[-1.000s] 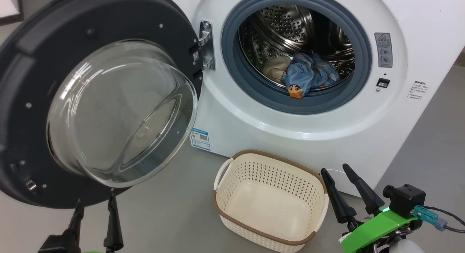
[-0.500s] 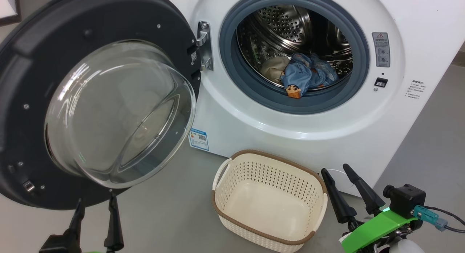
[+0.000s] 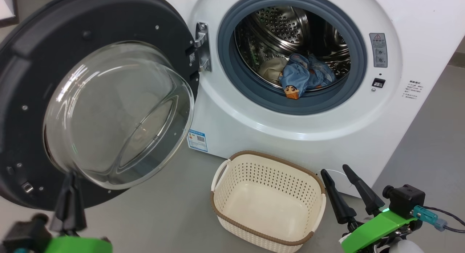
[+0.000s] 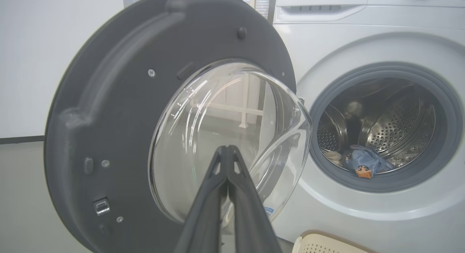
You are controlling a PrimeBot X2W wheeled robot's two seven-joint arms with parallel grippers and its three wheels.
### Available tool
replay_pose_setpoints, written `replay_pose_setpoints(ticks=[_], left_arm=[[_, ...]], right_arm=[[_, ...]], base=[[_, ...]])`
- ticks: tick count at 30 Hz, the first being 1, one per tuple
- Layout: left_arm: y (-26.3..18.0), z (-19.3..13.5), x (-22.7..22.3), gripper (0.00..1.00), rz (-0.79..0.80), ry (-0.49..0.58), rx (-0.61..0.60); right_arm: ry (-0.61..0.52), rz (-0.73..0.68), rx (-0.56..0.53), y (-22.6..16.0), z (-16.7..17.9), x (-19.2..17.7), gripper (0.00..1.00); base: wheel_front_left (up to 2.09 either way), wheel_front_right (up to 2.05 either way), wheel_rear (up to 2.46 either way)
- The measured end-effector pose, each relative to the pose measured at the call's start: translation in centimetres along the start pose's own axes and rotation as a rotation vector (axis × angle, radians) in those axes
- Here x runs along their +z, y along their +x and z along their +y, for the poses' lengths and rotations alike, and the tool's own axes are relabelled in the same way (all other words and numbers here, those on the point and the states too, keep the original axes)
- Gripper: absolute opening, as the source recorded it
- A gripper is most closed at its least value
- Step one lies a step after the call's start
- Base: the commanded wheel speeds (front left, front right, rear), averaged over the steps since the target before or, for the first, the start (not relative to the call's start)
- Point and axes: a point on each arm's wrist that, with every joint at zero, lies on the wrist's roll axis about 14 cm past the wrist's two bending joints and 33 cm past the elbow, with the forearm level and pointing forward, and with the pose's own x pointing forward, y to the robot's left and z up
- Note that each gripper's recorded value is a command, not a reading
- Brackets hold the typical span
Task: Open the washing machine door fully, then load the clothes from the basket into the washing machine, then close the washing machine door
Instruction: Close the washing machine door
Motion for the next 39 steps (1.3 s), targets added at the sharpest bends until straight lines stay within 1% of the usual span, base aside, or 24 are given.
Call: replay_pose_setpoints(ticks=[4,6,8,10,11,14,16,17,18,19,20,22,23,24,26,30,32,35,39], left_arm=[[2.1,-0.4,5.0,0.00,-0.144,-0.019,-0.055],[3.0,-0.5,7.2,0.00,-0.202,-0.045,-0.079],[3.8,-0.2,8.8,0.00,-0.231,-0.059,-0.090],[4.6,0.9,10.3,0.00,-0.261,-0.095,-0.072],[4.6,0.9,10.3,0.00,-0.261,-0.095,-0.072],[5.7,2.7,12.7,0.00,-0.321,-0.187,-0.035],[6.5,3.7,13.6,0.00,-0.338,-0.223,-0.029],[7.3,5.2,13.8,0.00,-0.339,-0.325,0.001],[7.3,5.2,13.8,0.00,-0.339,-0.325,0.001],[8.1,7.0,13.7,0.00,-0.337,-0.419,0.046],[8.1,7.0,13.7,0.00,-0.337,-0.419,0.046],[8.8,8.8,13.5,0.00,-0.327,-0.493,0.085],[9.5,10.7,13.0,0.00,-0.310,-0.554,0.130],[9.5,10.7,13.0,0.00,-0.310,-0.554,0.130],[10.0,12.5,12.3,0.00,-0.286,-0.581,0.179],[10.6,15.7,9.7,0.00,-0.224,-0.694,0.284],[10.7,16.9,8.5,0.00,-0.196,-0.722,0.330],[10.7,17.9,6.4,0.00,-0.145,-0.744,0.383],[10.7,18.4,3.9,0.00,-0.095,-0.816,0.431]], right_arm=[[-0.003,0.001,0.001,-0.1,0.0,0.0,1.00],[-0.004,0.002,-0.002,-0.2,-0.1,0.0,1.00],[-0.006,0.004,-0.004,-0.3,-0.3,0.0,1.00],[-0.008,0.006,-0.008,-0.4,-0.4,-0.1,1.00],[-0.008,0.006,-0.008,-0.4,-0.4,-0.1,1.00],[-0.012,0.007,-0.016,-0.6,-0.8,-0.1,1.00],[-0.015,0.009,-0.023,-0.8,-1.1,-0.1,1.00],[-0.019,0.009,-0.032,-1.0,-1.5,0.0,1.00],[-0.019,0.009,-0.032,-1.0,-1.5,0.0,1.00],[-0.022,0.011,-0.039,-1.2,-1.8,0.0,1.00],[-0.022,0.011,-0.039,-1.2,-1.8,0.0,1.00],[-0.024,0.012,-0.045,-1.4,-2.1,-0.1,1.00],[-0.025,0.015,-0.052,-1.6,-2.4,-0.1,1.00],[-0.025,0.015,-0.052,-1.6,-2.4,-0.1,1.00],[-0.028,0.019,-0.061,-1.7,-2.8,-0.2,1.00],[-0.031,0.026,-0.078,-2.1,-3.5,-0.4,1.00],[-0.035,0.030,-0.087,-2.3,-4.0,-0.5,1.00],[-0.036,0.033,-0.100,-2.6,-4.5,-0.6,1.00],[-0.037,0.038,-0.114,-3.0,-5.1,-0.7,1.00]], base=[[0.00,0.00,0.00],[0.00,0.00,0.00],[0.00,0.00,0.00],[0.00,0.00,0.00],[0.00,0.00,0.00],[0.00,0.00,0.00],[0.00,0.00,0.00],[0.00,0.00,0.00],[0.00,0.00,0.00],[0.00,0.00,0.00],[0.00,0.00,0.00],[0.00,0.00,0.00],[0.00,0.00,0.00],[0.00,0.00,0.00],[0.00,0.00,0.00],[0.00,0.00,0.00],[0.00,0.00,0.00],[0.00,0.00,0.00],[0.00,0.00,0.00]])
